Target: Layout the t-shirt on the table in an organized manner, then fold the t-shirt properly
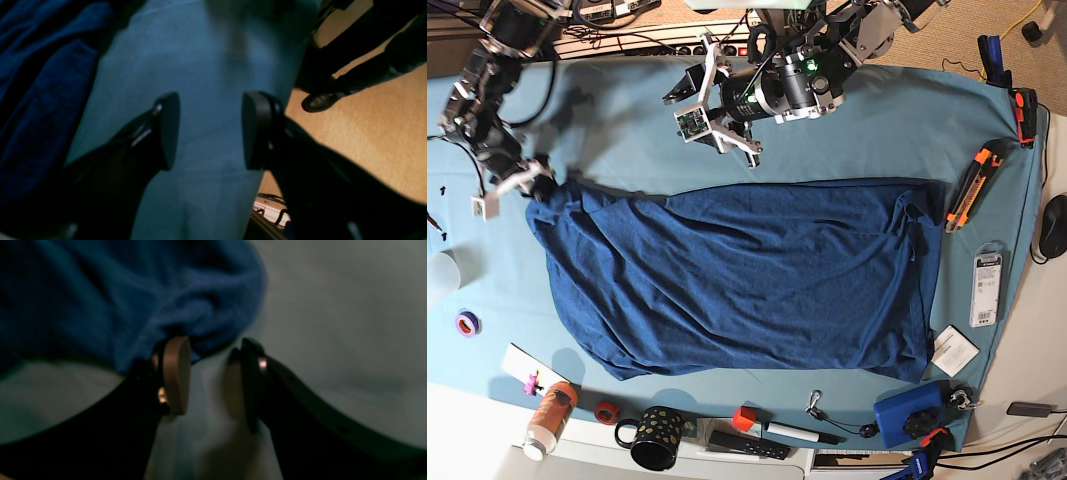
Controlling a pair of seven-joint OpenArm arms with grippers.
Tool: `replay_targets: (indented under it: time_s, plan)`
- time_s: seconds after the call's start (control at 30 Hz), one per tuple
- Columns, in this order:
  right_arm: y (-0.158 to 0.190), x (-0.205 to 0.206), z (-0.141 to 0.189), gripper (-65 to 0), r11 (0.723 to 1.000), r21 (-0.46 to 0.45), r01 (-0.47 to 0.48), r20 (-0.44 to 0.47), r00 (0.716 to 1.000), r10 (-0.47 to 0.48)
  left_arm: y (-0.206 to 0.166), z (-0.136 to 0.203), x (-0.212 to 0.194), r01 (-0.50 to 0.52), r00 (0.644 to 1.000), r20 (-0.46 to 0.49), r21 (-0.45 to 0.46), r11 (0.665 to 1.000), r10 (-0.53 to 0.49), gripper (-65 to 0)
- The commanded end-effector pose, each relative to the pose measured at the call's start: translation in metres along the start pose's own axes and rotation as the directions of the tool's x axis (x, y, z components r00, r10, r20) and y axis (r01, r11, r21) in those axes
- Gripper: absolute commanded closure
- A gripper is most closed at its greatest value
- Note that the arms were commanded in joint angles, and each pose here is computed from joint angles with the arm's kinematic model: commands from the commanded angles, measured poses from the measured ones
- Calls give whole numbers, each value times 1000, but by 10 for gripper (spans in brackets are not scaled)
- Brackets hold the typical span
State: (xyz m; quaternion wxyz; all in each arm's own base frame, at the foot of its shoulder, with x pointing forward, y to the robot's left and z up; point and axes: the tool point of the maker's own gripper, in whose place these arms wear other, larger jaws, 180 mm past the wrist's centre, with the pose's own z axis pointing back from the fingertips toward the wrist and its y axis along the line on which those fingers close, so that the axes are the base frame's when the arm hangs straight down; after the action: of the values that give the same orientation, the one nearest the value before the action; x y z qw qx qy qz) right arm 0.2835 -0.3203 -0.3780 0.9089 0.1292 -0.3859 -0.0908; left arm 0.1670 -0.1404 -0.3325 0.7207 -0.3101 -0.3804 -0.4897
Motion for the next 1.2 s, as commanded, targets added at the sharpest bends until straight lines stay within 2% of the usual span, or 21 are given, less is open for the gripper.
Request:
replay_targets:
  time_s: [0.0,0.2,0.53,0.8,0.83,0.93,1.03,1.17]
  plan:
    - [3,21,1,-246,1000,11,-4,58,998,4,-1,1,16,6,998,56,-3,1000,-5,-283]
    - [26,26,-13,-246,997,64,36,86,995,-42,-2,1,13,1,999,43,-6,1000,-1,-283]
    - [29,23,-15,-246,997,72,38,77,996,-44,-2,1,13,2,999,43,-6,1000,-1,-283]
    - [41,27,-13,-242,988,141,57,89,994,-70,-2,1,13,2,999,43,-6,1000,-2,-283]
    - [41,27,-13,-206,989,140,55,88,994,-68,-2,1,13,2,999,43,-6,1000,-2,-283]
    - [43,33,-14,-12,988,145,50,100,993,-65,-2,1,11,2,999,35,-7,1000,-2,-283]
    - [49,49,-15,0,986,164,22,134,990,-44,-6,1,8,-17,1000,18,-25,1000,17,-283]
    - [61,86,-15,0,981,192,-16,212,977,-26,-25,3,19,-68,995,65,-140,988,78,-283]
